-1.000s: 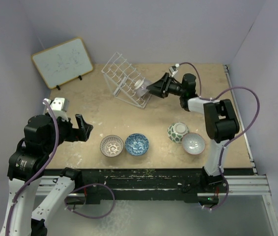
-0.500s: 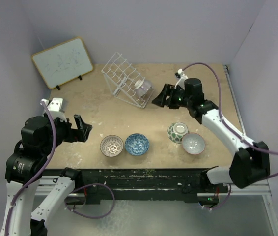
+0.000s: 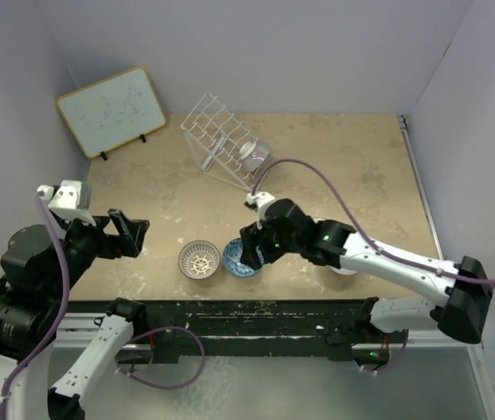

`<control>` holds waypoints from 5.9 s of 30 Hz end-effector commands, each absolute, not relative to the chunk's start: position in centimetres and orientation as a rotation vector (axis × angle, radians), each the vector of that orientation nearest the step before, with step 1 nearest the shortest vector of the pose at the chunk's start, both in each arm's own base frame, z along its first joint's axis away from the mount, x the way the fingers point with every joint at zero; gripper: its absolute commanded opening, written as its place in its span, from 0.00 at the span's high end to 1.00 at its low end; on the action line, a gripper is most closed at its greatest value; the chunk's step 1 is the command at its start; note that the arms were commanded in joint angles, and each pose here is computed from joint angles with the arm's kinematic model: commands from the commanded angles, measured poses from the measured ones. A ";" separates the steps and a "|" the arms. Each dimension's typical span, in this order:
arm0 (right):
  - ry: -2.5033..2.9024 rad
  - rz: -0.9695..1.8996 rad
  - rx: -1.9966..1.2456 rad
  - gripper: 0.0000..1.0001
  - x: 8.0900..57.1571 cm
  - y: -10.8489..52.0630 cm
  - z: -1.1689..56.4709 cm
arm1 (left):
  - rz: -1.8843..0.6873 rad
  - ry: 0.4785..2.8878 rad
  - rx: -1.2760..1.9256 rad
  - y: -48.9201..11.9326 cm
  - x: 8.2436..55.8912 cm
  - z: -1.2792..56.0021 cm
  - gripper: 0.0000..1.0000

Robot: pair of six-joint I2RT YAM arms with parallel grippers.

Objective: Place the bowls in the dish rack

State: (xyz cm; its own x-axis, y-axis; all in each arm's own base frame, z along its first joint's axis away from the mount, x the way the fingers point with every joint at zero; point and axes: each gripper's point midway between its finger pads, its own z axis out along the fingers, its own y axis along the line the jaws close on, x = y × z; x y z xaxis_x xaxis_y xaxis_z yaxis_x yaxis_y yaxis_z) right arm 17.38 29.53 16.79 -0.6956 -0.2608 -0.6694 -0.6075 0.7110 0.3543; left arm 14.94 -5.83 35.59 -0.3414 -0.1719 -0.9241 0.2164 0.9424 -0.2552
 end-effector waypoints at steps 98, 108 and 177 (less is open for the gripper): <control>0.817 1.874 0.167 1.00 40.8 27.7 38.5 | -0.306 1.754 -0.038 -2.7 11.5 40.0 0.01; 0.803 1.860 0.235 1.00 42.7 27.0 36.1 | -0.291 1.771 -0.036 -2.7 11.9 39.5 0.01; 1.092 1.883 0.516 0.55 45.9 26.2 25.9 | -0.324 1.760 -0.053 -2.9 11.8 39.8 0.01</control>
